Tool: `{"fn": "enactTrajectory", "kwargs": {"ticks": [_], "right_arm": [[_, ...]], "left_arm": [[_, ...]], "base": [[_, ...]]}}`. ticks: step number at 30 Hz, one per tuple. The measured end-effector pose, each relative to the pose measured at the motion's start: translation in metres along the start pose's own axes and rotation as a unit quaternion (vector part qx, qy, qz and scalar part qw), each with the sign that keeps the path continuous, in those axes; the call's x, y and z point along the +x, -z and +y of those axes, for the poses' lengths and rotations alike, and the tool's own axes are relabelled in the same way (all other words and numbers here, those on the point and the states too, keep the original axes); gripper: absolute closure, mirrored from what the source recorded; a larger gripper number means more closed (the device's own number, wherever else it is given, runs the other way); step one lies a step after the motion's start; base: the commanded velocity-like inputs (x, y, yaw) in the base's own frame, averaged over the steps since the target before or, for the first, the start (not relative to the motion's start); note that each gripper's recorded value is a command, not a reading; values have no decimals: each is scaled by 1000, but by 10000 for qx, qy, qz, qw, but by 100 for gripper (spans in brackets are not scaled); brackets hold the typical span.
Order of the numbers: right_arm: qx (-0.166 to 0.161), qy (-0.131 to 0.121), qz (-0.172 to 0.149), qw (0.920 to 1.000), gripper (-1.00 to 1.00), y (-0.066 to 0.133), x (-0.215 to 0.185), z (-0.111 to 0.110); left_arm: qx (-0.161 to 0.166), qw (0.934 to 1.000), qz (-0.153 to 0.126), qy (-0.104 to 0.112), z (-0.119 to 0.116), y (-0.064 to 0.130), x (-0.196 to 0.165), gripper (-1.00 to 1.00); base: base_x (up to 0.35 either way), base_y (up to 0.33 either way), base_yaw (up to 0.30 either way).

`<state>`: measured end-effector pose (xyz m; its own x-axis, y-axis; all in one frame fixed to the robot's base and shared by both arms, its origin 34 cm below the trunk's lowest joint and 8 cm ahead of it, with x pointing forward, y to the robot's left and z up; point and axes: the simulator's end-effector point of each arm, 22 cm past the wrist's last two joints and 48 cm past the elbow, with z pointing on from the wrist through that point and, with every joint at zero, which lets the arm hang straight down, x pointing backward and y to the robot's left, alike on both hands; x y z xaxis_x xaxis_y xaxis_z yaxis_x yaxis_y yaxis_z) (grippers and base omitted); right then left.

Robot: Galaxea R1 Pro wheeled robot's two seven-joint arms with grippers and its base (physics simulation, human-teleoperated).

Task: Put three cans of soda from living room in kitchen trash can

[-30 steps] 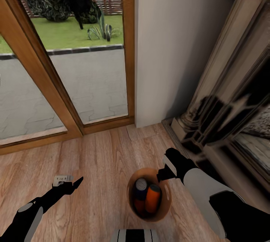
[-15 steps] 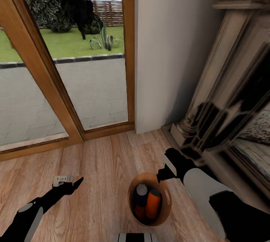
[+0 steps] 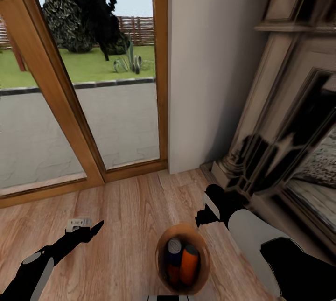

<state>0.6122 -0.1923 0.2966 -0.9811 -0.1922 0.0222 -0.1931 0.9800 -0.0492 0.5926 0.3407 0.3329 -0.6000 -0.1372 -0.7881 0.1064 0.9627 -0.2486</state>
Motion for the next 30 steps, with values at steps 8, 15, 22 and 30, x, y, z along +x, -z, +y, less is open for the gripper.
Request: {"fn": "enactTrajectory", "kwargs": {"ticks": [8, 15, 22, 30], "right_arm": [[-136, -21, -170, 9998, -100, 15, -6, 11], [-366, -168, -179, 9990, -100, 15, -7, 17], [-396, -203, -179, 9988, -100, 15, -7, 18], [-441, -284, -238, 9983, -100, 13, -7, 13]], "left_arm": [[-54, 9995, -318, -60, 5, 6, -31, -100], [-24, 9972, -725, -166, 2, 4, -72, -100], [-2, 9957, -889, -271, -1, 7, -89, -100], [6, 9952, -920, -318, -6, 9, -89, -100]], "base": [[0, 0, 0], [0, 0, 0], [0, 0, 0], [0, 0, 0]]}}
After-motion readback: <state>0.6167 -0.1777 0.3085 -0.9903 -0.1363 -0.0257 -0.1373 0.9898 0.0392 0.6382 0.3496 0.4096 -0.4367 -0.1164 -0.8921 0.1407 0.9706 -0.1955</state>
